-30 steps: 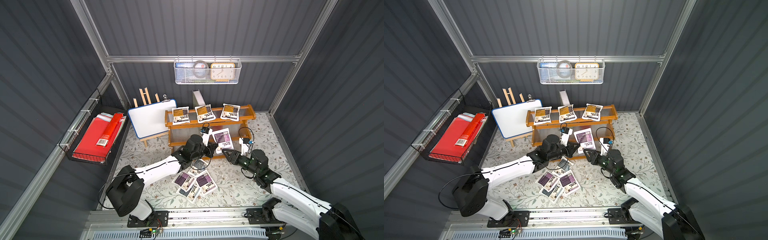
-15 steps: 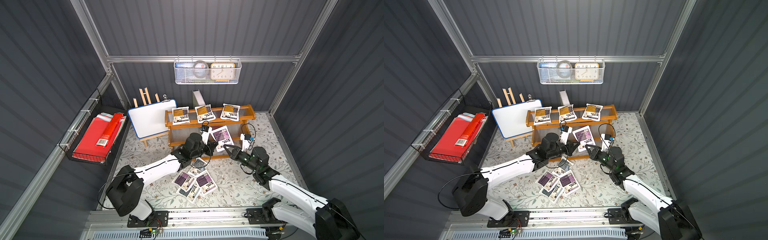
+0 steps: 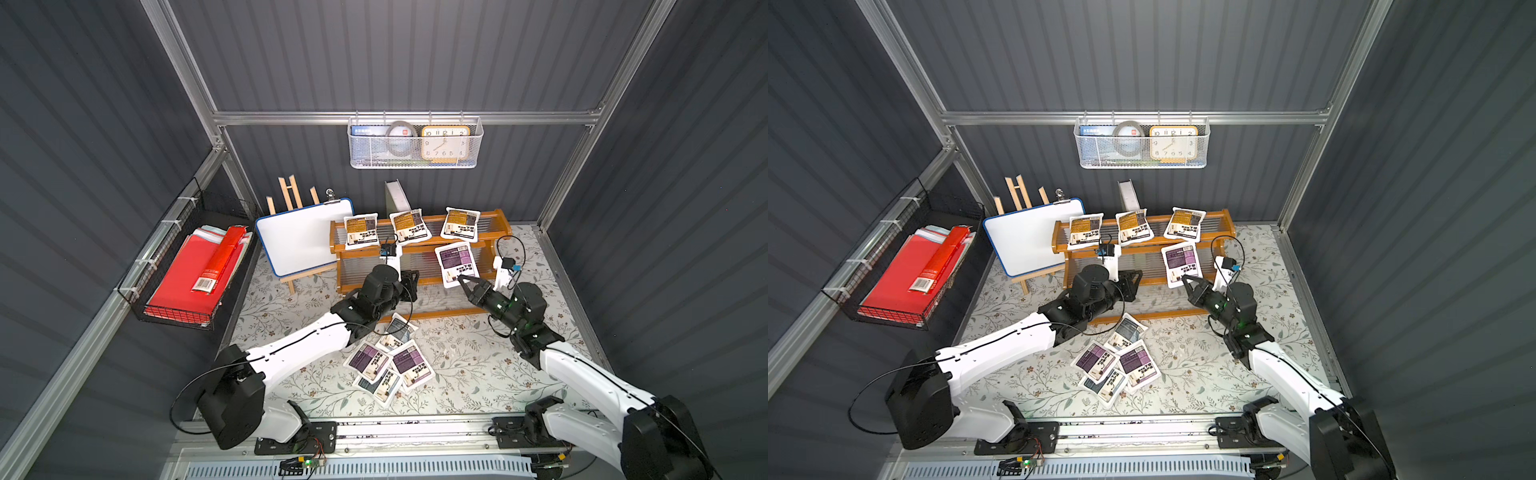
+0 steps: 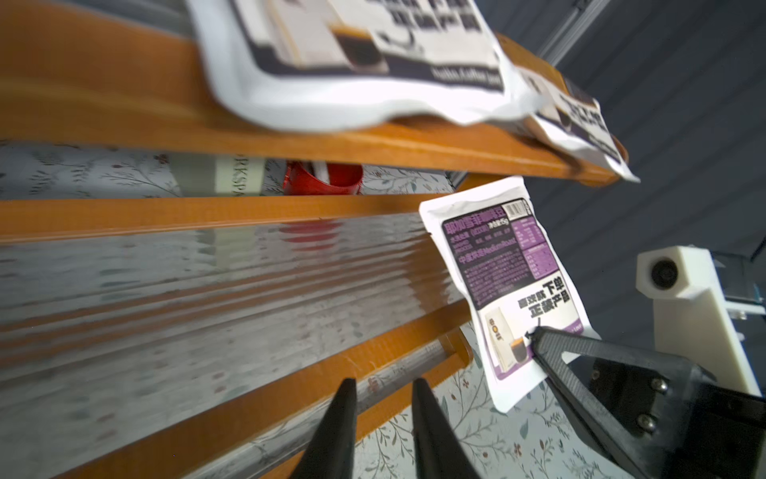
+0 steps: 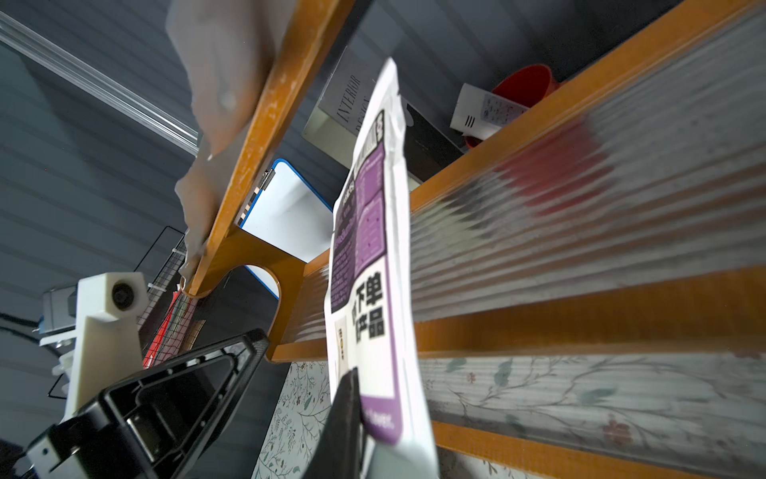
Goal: Place the bagged coffee beans on the shelf by color
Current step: Pick up the bagged coffee beans at the center of the board, then place the bagged coffee beans on the shelf.
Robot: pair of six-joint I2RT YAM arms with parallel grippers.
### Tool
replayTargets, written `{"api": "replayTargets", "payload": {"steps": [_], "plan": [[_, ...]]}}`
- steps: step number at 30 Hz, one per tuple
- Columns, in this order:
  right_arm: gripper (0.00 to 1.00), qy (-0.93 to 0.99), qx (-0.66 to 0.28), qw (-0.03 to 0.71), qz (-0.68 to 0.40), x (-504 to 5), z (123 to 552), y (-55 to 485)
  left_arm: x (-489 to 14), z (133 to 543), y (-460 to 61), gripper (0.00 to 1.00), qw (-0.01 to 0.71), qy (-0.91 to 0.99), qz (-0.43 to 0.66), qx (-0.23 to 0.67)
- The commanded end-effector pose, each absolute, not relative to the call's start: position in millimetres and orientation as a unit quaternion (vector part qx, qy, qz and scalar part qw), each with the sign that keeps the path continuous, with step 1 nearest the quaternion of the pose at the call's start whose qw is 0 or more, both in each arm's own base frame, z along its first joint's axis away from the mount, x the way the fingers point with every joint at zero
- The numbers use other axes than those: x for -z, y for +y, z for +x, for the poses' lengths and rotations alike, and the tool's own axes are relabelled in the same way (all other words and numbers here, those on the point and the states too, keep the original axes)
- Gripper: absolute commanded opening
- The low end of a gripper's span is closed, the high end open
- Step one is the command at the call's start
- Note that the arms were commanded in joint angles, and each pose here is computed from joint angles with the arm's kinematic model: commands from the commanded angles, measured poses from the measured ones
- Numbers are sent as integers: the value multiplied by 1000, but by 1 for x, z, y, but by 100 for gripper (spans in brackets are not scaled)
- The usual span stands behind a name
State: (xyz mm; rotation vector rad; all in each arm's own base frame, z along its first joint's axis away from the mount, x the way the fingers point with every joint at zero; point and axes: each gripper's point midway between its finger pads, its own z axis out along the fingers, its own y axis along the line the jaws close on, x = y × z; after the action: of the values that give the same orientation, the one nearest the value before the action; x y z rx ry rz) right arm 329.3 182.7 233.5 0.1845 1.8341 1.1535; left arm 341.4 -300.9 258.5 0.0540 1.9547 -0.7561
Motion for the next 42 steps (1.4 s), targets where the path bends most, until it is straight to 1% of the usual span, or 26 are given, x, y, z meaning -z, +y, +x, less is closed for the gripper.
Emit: {"api": "replayTargets", "payload": {"steps": [1,6,11,17,18,20,24,27,31,33,37,40,42], "plan": [[0,743,-470,472,61,-249,342,183,-256,346,-266,27,518,816,-36,254],[0,759,-456,461,62,-246,358,185,-251,347,-251,28,520,821,-65,228],[0,794,-432,421,79,-218,371,186,-253,346,-248,28,521,820,-71,226],[1,807,-403,416,117,-201,378,173,-252,345,-245,30,520,821,-74,223],[8,808,-399,415,121,-198,378,172,-252,345,-245,31,520,822,-73,223],[27,811,-392,413,133,-196,379,169,-251,344,-247,34,517,823,-69,225],[48,813,-370,423,154,-194,382,158,-243,342,-250,37,505,832,-56,221],[58,816,-353,428,162,-195,381,151,-233,338,-246,39,495,841,-53,213],[61,825,-344,420,155,-194,367,147,-222,330,-239,41,483,853,-44,195],[62,826,-344,420,151,-198,354,144,-217,326,-233,42,476,859,-39,183],[62,838,-335,406,143,-189,327,137,-204,315,-226,44,459,872,-27,170],[61,851,-334,387,123,-180,304,137,-191,307,-229,45,433,885,-7,172],[58,858,-361,357,79,-176,284,151,-180,299,-235,44,408,895,16,181]]}}
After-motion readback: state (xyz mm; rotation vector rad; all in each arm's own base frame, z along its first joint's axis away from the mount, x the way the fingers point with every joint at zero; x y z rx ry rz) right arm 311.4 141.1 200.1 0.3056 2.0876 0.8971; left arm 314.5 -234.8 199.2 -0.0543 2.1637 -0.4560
